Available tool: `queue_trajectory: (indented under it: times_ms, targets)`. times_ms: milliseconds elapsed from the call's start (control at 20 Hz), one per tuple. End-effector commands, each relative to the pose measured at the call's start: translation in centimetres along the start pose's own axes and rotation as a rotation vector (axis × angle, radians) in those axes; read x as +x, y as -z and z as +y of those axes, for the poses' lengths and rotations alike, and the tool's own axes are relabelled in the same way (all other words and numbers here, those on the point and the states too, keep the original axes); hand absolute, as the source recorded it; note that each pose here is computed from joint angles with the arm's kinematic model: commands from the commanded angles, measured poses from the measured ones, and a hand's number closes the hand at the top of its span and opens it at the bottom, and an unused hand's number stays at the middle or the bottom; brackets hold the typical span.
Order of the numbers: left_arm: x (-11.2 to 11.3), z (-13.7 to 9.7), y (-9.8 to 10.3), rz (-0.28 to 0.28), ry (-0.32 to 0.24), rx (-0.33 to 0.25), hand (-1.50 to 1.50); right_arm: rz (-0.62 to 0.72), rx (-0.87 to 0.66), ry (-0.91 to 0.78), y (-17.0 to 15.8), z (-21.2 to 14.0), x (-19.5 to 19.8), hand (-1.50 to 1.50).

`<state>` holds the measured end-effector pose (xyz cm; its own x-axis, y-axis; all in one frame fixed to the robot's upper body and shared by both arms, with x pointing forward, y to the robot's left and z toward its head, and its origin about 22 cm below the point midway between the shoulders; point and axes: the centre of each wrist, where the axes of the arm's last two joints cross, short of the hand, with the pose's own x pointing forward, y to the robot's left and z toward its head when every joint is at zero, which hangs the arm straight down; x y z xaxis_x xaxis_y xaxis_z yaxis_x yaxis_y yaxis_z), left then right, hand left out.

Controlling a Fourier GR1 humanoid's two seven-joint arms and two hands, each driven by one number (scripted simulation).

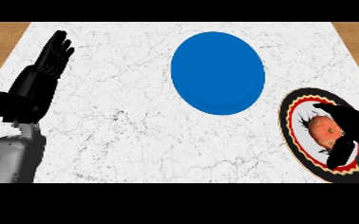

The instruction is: Pick the squash from the plate and place it in the plate

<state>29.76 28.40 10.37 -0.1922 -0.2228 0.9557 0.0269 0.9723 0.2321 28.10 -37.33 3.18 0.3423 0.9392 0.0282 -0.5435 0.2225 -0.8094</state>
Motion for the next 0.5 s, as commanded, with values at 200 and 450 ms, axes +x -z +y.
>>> queue_trajectory:
  times_ms: [200,450]
  targets:
    - [0.8,-1.2,1.4,-0.003,0.009,-0.019,0.0,-0.094,-0.279,0.007,2.0,-0.7,0.0,1.5]
    - [-0.7,1.8,-0.9,0.041,0.024,0.077,0.0,0.431,-0.24,0.244,-1.8,7.2,-3.4,1.5]
